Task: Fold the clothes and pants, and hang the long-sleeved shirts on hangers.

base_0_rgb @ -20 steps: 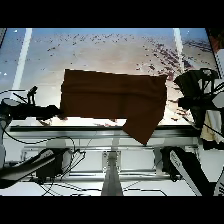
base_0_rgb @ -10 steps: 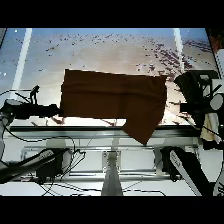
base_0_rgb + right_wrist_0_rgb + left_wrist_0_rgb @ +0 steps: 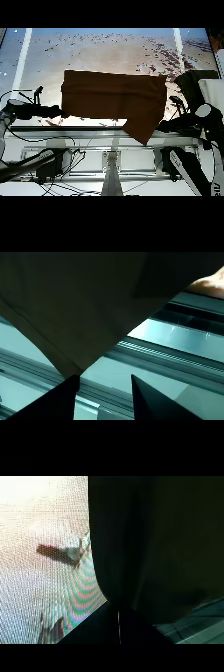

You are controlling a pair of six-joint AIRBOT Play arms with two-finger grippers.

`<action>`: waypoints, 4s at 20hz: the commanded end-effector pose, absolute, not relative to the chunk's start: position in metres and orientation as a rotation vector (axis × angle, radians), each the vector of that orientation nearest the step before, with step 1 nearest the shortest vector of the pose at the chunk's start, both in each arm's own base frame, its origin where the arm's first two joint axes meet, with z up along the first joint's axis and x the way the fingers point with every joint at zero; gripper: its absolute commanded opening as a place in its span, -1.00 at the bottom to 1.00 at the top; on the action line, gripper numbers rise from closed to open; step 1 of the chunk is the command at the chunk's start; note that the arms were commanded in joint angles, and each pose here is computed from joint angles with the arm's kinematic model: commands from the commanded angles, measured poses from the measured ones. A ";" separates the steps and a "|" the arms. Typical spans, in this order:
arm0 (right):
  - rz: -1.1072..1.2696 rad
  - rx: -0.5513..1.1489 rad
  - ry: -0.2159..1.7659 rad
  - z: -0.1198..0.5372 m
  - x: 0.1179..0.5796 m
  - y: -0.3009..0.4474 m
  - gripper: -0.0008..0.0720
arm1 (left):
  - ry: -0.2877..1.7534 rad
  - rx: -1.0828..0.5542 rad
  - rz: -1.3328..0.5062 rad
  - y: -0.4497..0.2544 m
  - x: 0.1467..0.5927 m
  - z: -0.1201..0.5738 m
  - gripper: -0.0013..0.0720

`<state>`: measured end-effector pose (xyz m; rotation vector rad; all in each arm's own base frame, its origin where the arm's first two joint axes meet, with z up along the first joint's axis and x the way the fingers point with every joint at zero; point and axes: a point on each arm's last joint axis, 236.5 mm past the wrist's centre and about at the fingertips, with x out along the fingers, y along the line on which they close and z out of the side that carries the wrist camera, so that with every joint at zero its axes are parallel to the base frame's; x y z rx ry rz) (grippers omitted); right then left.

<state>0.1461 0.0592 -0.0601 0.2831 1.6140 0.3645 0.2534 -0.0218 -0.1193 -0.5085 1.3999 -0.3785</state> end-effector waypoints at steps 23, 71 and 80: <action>0.242 0.489 1.686 -0.126 0.183 0.063 -0.95 | 1.392 -0.521 -0.389 -0.025 0.255 -0.117 -0.93; 0.155 0.527 0.925 -0.029 0.474 0.058 0.64 | 1.055 -0.399 -0.255 -0.035 0.503 -0.104 -0.86; 0.418 0.327 0.873 0.016 0.477 0.180 -0.85 | 1.129 -0.063 -0.469 -0.048 0.441 0.031 -0.94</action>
